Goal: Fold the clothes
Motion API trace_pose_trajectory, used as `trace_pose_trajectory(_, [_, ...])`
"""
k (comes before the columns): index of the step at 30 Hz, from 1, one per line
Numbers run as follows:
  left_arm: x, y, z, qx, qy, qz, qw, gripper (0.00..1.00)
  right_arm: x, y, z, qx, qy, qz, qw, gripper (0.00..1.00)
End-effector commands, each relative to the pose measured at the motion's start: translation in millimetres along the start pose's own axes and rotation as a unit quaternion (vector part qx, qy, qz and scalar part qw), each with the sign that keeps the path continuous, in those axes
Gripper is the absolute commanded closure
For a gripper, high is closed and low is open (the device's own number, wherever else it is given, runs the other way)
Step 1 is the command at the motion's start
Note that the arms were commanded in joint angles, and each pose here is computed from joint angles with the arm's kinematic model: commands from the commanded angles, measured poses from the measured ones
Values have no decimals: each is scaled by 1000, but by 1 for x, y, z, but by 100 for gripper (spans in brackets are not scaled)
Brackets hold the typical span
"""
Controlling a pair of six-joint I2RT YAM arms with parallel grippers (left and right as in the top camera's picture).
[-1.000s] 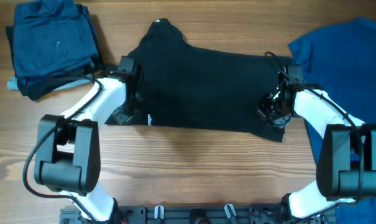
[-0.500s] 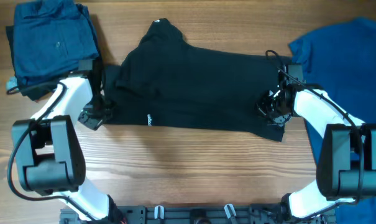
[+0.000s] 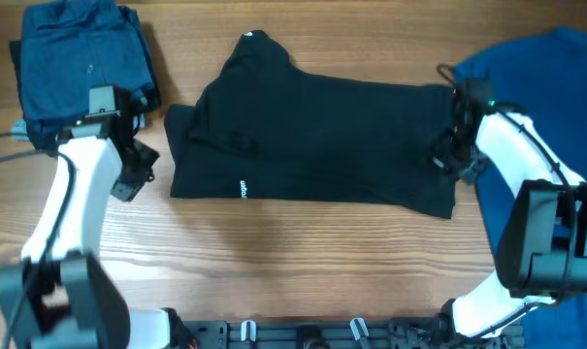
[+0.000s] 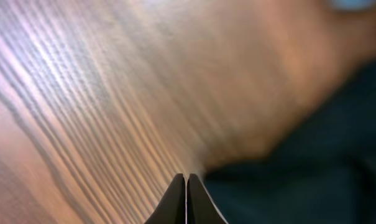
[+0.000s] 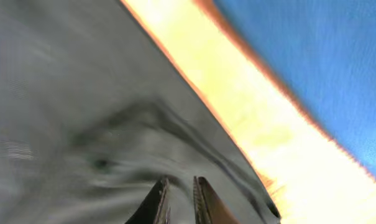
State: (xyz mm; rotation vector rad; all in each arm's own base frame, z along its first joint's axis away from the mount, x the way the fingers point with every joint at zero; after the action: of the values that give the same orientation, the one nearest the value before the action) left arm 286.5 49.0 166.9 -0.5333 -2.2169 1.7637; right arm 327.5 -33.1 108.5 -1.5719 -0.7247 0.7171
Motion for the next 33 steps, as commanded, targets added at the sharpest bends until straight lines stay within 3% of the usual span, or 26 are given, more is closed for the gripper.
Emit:
trace_pose_trajectory(1, [-24,-22,32,29,69,68,995,96,15,-14,-12,-8,-45,-41,998,79])
trace_pose_trajectory(6, [-54,1,72,78,134,70,986,96,20,-15,-3,27,-61,-75,995,76])
trace_pose_trajectory(14, [-89,66,85,102,192,82,973,96,18,-15,4,50,-72,-78,993,80])
trace_pose_trajectory(20, [-79,99,77,124,171,37,977,96,16,-15,6,57,-73,-73,993,80])
trace_pose_trajectory(26, [-33,105,44,86,72,-98,989,96,16,-15,6,58,-72,-72,993,80])
trace_pose_trajectory(33, [-9,101,33,105,18,-146,984,96,17,-15,5,55,-72,-74,993,80])
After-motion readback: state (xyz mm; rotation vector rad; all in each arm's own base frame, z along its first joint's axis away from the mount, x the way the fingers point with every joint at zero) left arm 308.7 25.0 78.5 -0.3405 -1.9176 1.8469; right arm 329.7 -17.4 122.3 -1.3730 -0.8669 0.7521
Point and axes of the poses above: each gripper's point midway between its finger pads, its own y axis out along the fingers, its own x axis along the line the jaws close on, z = x × y, the point moved 8 cm from there along -y, back along the fingers, and after that the axes turned 6 degrees about -y, right-handed, at the moved point
